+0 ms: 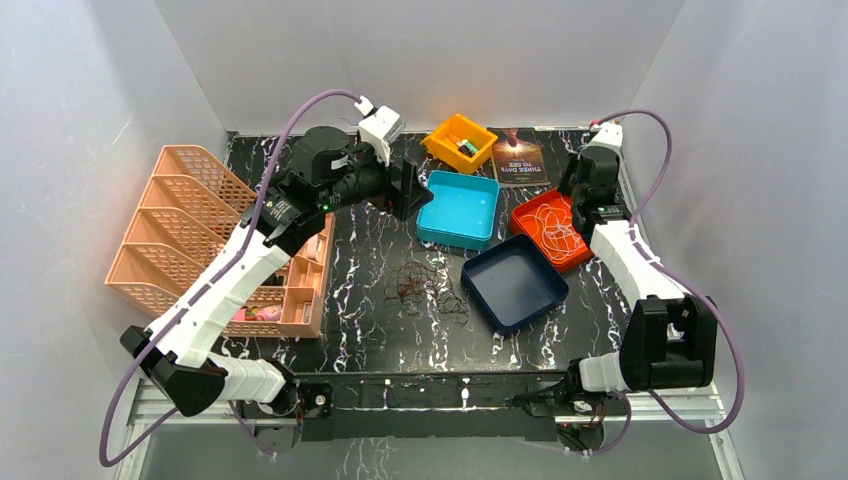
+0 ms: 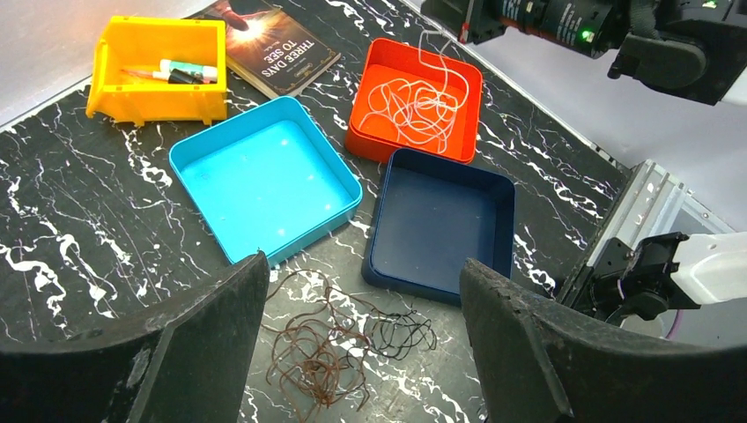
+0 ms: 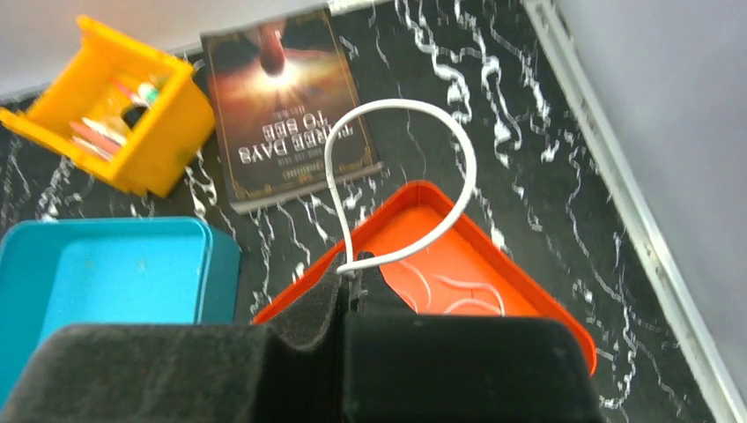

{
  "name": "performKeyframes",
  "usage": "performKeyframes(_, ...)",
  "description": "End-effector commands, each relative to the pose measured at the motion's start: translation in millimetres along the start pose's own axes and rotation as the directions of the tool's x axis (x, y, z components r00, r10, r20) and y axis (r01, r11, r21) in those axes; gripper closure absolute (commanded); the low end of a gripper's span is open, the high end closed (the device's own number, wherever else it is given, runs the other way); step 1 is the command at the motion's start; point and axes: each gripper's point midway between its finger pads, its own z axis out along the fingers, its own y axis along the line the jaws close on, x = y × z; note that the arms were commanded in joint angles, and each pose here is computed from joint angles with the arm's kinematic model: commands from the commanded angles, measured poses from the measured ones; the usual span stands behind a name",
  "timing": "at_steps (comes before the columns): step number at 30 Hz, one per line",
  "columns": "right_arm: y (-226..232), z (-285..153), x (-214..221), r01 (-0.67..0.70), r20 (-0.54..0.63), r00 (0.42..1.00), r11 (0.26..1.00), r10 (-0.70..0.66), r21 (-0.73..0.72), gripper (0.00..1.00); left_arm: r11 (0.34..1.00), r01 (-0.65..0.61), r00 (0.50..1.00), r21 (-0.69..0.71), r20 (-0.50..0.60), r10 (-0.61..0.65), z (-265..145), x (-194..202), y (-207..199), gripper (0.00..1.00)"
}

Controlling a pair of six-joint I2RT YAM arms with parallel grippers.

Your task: Untangle the cables

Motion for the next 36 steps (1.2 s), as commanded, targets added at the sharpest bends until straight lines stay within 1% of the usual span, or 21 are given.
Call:
performKeyframes(1, -1.0, 4.3, 17.3, -0.065, -0.026, 0.998, 0.998, 0.065, -0.003, 1.0, 1.0, 0.008, 1.0, 0.028, -0.01, -0.007, 2.3, 4.8, -4.0, 0.22)
performKeyframes(14, -19.8, 32.3, 93.1, -0.122, -0.213, 0.968, 0.99, 0.133, 0.066, 1.0, 1.0, 0.022, 0.999, 0.016, -0.024, -0.022, -0.7, 14.6, -2.3, 0.21)
performKeyframes(20, -22.7, 39.1, 123.0, -0.139, -0.283, 0.947, 0.987, 0.156, 0.078, 0.95, 0.999, 0.028, 0.999, 0.017, -0.031, -0.028, 0.1, 17.5, -2.2, 0.21)
performKeyframes(22, -21.9, 40.5, 130.6, -0.145, -0.304, 0.939, 0.987, 0.161, 0.075, 0.91, 0.999, 0.029, 0.999, 0.016, -0.032, -0.029, 0.3, 18.2, -2.1, 0.21)
performKeyframes(24, -21.7, 41.4, 135.2, -0.147, -0.317, 0.934, 0.986, 0.163, 0.073, 0.83, 0.999, 0.03, 0.999, 0.015, -0.035, -0.03, 0.6, 19.3, -1.8, 0.21)
performKeyframes(27, -21.7, 40.6, 132.2, -0.149, -0.316, 0.934, 0.986, 0.166, 0.075, 0.74, 0.999, 0.03, 0.999, 0.011, -0.039, -0.03, 0.9, 21.6, -0.8, 0.21)
performKeyframes(29, -22.1, 38.8, 124.2, -0.15, -0.298, 0.94, 0.986, 0.166, 0.077, 0.66, 1.0, 0.03, 0.999, 0.005, -0.041, -0.03, 1.0, 22.9, 0.4, 0.21)
performKeyframes(33, -23.3, 31.9, 100.5, -0.143, -0.25, 0.955, 0.987, 0.158, 0.078, 0.56, 1.0, 0.029, 0.999, 0.001, -0.045, -0.029, 2.4, 24.4, 1.7, 0.21)
performKeyframes(36, -24.6, 23.0, 81.0, -0.138, -0.203, 0.967, 0.987, 0.151, 0.077, 0.43, 0.999, 0.032, 0.998, 0.001, -0.047, -0.032, 4.3, 24.6, 2.0, 0.2)
